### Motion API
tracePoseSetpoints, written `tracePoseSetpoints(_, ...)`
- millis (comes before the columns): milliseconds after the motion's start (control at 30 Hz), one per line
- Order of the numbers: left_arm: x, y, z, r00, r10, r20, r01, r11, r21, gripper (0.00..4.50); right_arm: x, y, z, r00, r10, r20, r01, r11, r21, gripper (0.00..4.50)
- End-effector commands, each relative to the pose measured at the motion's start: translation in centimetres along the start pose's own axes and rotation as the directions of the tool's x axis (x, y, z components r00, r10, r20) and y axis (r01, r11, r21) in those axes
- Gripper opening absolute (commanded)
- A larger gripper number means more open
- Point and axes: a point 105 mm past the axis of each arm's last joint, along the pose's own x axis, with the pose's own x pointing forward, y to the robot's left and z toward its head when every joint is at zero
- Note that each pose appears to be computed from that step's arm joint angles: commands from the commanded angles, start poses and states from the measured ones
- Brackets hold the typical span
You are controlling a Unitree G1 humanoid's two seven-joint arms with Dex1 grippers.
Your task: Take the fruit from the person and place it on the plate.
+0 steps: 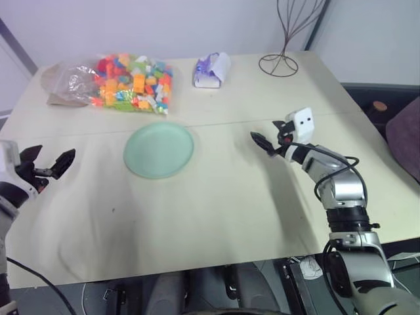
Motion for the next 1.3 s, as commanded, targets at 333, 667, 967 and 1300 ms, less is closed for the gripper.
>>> tracePoseSetpoints(333,0.26,0.48,1.75,0.999,0.015,0.048,-0.018,0.998,0.063,4.50,-0.41,-0.18,1.57,0.998,-0.017,0.061,0.018,1.000,-0.021,4.46)
tracePoseSetpoints(667,0.44,0.80,1.84,0.998,0.031,0.050,-0.034,0.997,0.071,4.50,-0.31,-0.39,1.56,0.998,-0.032,0.061,0.033,0.999,-0.020,4.46)
tracePoseSetpoints(967,0.52,0.82,1.79,0.998,0.031,0.051,-0.035,0.997,0.071,4.50,-0.31,-0.52,1.55,0.998,-0.037,0.059,0.038,0.999,-0.021,4.46)
tracePoseSetpoints(1300,0.84,0.73,1.76,0.998,0.025,0.050,-0.029,0.997,0.072,4.50,-0.47,-0.59,1.48,0.997,-0.042,0.059,0.044,0.999,-0.021,4.46)
